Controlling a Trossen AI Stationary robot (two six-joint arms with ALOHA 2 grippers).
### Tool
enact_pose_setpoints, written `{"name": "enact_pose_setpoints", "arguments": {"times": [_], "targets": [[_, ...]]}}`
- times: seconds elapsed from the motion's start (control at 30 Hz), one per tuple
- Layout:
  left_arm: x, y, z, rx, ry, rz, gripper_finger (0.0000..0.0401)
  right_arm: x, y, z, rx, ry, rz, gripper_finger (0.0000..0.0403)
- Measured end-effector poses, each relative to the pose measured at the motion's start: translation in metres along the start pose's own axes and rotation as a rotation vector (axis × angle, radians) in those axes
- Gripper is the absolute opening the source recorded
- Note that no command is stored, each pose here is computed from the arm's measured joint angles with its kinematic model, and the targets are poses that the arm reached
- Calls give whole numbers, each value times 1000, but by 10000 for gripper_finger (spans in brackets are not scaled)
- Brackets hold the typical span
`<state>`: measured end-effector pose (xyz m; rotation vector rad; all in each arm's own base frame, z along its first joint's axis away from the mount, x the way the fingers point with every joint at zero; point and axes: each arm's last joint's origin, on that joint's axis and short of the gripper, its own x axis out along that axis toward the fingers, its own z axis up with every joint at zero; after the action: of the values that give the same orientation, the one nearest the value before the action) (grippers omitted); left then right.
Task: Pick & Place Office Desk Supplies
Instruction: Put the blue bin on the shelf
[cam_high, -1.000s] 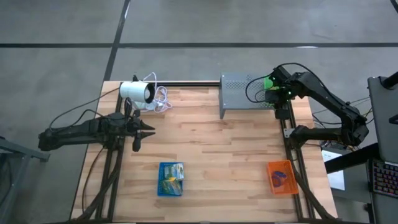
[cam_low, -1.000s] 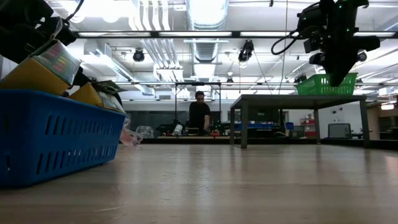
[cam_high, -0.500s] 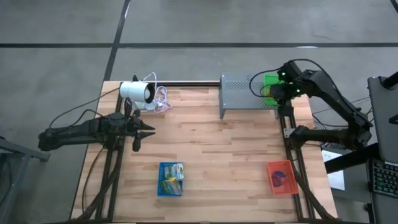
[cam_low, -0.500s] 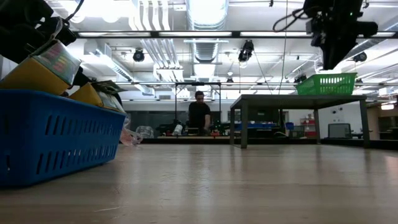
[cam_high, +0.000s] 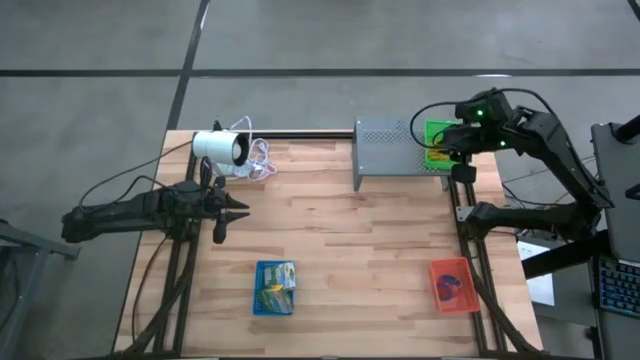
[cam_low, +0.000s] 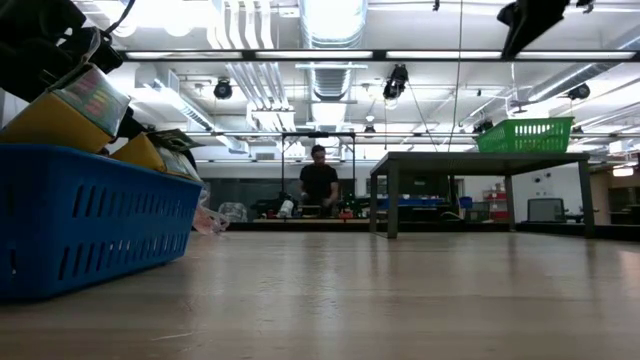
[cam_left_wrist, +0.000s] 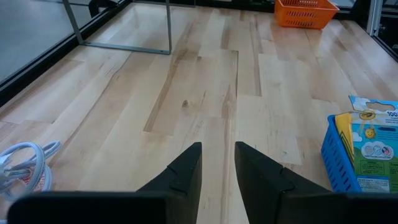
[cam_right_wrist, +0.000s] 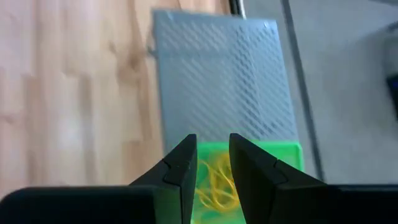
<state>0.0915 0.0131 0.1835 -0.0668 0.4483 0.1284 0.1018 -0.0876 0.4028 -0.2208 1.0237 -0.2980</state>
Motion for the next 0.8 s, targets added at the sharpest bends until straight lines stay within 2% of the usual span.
{"name": "enact_pose_setpoints", "arguments": {"times": [0.27,0.43,0.53,0.63,0.7,0.8], "targets": [[0,0,0,0,0,0,98,-10,3,6,55,-119,107,91],[0,0,0,0,0,0,98,-13,8,9,50,-244,262,84],[0,0,0,0,0,0,99,-16,13,10,43,-343,398,85],[0,0,0,0,0,0,99,-12,16,15,84,-435,513,85],[0,0,0,0,0,0,99,-8,16,20,118,-477,554,83],[0,0,0,0,0,0,99,-4,18,25,114,-533,555,79]]}}
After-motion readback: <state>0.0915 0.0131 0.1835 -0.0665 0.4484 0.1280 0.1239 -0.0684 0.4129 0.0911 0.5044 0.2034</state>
